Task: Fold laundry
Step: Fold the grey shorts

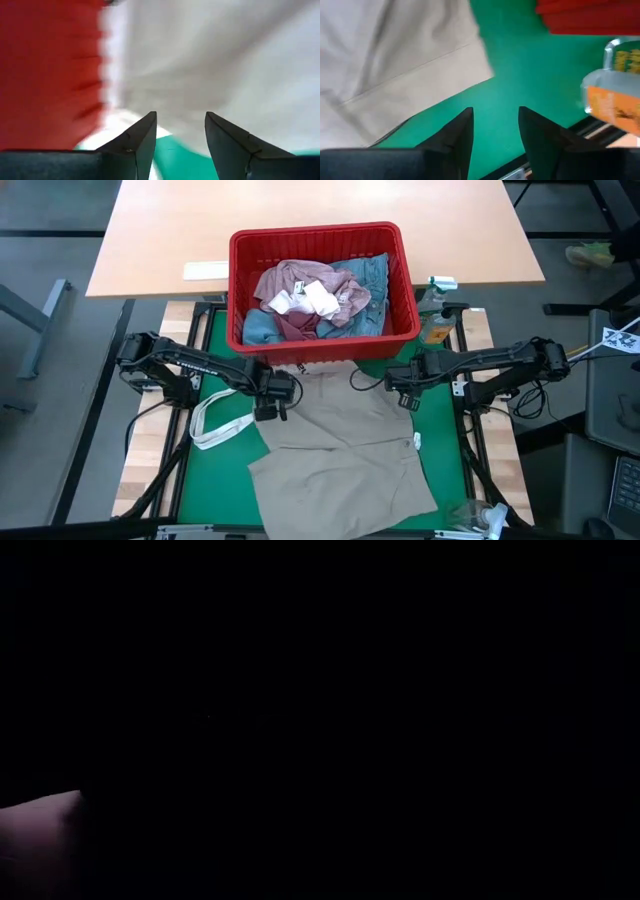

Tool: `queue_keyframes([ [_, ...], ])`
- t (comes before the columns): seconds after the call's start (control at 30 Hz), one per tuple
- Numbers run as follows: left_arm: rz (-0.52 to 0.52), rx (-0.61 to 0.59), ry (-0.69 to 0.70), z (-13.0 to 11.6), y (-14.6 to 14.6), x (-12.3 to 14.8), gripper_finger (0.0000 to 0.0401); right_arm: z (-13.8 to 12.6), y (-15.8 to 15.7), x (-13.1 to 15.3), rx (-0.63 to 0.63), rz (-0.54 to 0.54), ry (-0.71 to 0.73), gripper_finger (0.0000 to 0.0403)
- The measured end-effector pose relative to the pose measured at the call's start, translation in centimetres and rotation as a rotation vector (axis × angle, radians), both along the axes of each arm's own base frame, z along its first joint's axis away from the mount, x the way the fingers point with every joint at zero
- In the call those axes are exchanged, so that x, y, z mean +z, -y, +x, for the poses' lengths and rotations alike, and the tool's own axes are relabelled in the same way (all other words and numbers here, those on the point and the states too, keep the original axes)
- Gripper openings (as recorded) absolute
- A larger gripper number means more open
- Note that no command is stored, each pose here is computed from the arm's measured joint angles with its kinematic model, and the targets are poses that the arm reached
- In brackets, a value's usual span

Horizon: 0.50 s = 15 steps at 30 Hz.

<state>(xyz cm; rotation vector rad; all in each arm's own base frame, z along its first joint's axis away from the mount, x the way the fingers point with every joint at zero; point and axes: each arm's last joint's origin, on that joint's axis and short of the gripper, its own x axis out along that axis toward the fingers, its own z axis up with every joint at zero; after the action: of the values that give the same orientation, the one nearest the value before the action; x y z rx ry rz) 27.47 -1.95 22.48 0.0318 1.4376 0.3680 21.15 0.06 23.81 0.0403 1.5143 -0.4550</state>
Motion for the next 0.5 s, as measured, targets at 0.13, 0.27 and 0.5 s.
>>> queue_keyframes([
  [0.13,-0.192,-0.047,0.021,0.3,1.5,-0.1,0.0147,0.6,-0.5,1.6,0.000,0.175,0.043,0.0155],
  [0.27,-0.354,-0.027,0.001,0.0,3.4,-0.1,0.0139,1.3,-1.7,2.8,0.017,0.309,0.114,0.0155],
  [0.5,-0.508,0.014,0.049,-0.4,8.3,0.1,0.0138,1.8,-6.7,3.4,0.135,0.384,0.221,0.0154],
])
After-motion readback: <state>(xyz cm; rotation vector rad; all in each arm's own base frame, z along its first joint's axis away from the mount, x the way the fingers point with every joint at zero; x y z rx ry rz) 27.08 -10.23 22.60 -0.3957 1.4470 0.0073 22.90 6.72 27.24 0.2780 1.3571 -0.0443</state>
